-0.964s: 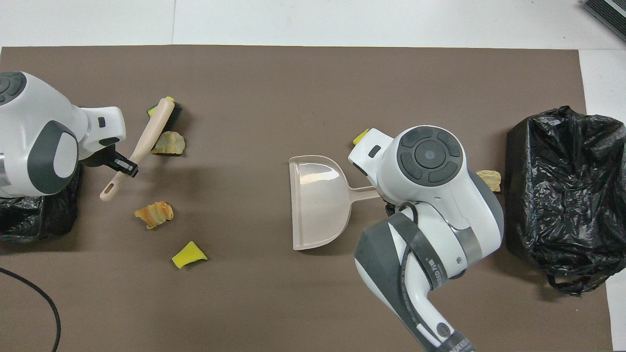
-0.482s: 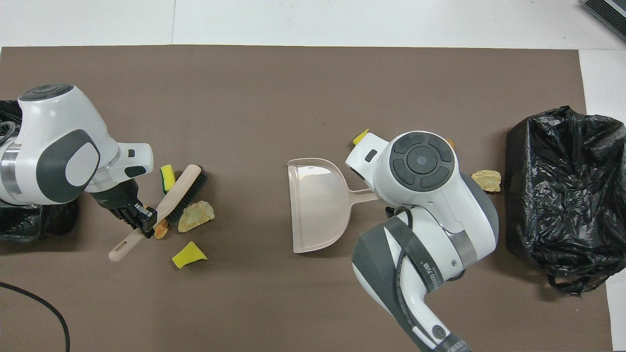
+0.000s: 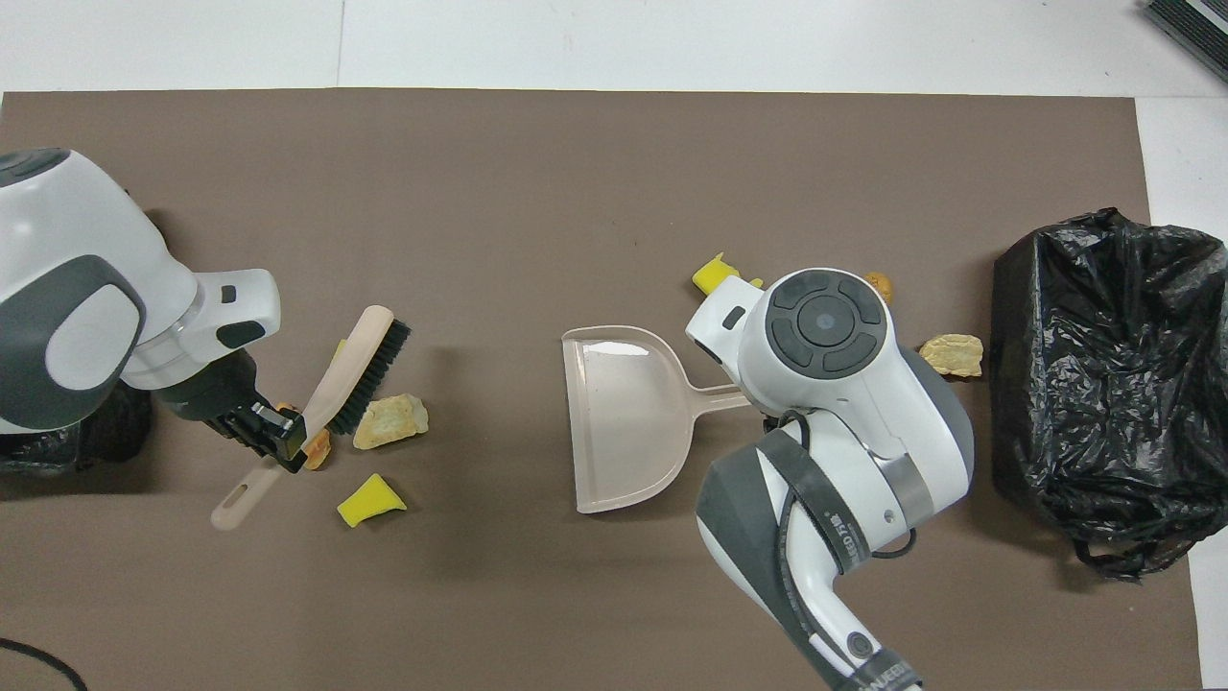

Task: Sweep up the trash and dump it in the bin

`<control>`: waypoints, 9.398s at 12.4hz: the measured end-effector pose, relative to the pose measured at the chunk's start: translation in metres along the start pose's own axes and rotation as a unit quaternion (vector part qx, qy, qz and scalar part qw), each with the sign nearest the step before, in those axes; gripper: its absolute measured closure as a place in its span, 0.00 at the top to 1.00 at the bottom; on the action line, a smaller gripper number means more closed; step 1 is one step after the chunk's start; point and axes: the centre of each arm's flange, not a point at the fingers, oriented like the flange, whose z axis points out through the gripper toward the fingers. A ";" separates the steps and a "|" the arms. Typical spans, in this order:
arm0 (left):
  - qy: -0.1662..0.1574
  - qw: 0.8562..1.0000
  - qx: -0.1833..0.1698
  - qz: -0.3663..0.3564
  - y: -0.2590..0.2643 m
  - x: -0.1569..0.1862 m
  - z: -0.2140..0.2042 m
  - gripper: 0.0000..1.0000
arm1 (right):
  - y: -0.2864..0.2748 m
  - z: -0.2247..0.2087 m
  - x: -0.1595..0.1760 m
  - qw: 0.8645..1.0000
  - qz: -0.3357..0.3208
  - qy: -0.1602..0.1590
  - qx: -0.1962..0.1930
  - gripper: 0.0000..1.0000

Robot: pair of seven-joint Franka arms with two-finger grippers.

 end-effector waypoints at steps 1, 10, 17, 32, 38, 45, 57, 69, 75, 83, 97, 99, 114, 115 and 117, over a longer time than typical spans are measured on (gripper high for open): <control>0.002 1.000 -0.002 -0.011 0.002 -0.012 -0.008 0.26 | 0.000 0.000 0.000 1.000 0.000 0.000 0.000 0.32; 0.077 0.974 0.049 -0.206 -0.094 -0.045 0.065 0.26 | -0.006 0.006 0.002 1.000 -0.002 -0.001 -0.030 0.32; 0.118 0.954 0.072 -0.267 -0.046 -0.045 0.124 0.26 | -0.029 0.013 0.010 0.998 0.038 0.007 -0.044 0.32; 0.132 0.982 -0.001 -0.137 0.202 0.042 0.190 0.26 | -0.030 0.015 0.010 0.998 0.044 0.006 -0.043 0.32; 0.132 0.977 -0.022 -0.168 0.282 0.036 0.174 0.26 | -0.032 0.025 0.004 0.998 0.048 0.010 -0.046 0.32; 0.047 0.943 0.047 -0.325 0.240 -0.004 0.152 0.26 | -0.043 0.031 -0.002 0.997 0.053 0.020 -0.059 0.32; 0.001 0.855 0.140 -0.499 0.122 -0.078 0.173 0.26 | -0.044 0.032 0.000 0.997 0.053 0.021 -0.059 0.32; 0.127 0.912 0.031 -0.390 0.201 -0.004 0.224 0.26 | -0.047 0.032 0.006 0.997 0.046 0.021 -0.059 0.32; 0.157 0.946 0.003 -0.282 0.284 0.039 0.221 0.26 | -0.047 0.033 0.005 0.997 0.048 0.021 -0.058 0.32; 0.129 0.963 0.019 -0.235 0.332 0.022 0.201 0.26 | -0.039 0.027 -0.025 0.994 0.073 0.075 -0.042 0.32; 0.115 0.948 0.107 -0.276 0.333 -0.050 0.139 0.26 | -0.030 0.019 -0.044 0.988 0.064 0.130 -0.050 0.32; 0.108 0.946 0.114 -0.283 0.326 -0.060 0.154 0.26 | -0.029 0.011 -0.055 0.986 0.063 0.141 -0.056 0.32; 0.140 0.958 0.077 -0.240 0.362 -0.081 0.295 0.26 | -0.031 -0.066 -0.356 0.980 0.102 0.162 -0.052 0.32; 0.138 0.957 0.079 -0.241 0.361 -0.079 0.298 0.26 | -0.035 -0.066 -0.380 0.981 0.099 0.156 -0.059 0.32; 0.133 0.957 0.083 -0.244 0.358 -0.077 0.304 0.26 | -0.049 -0.061 -0.427 0.984 0.098 0.130 -0.065 0.32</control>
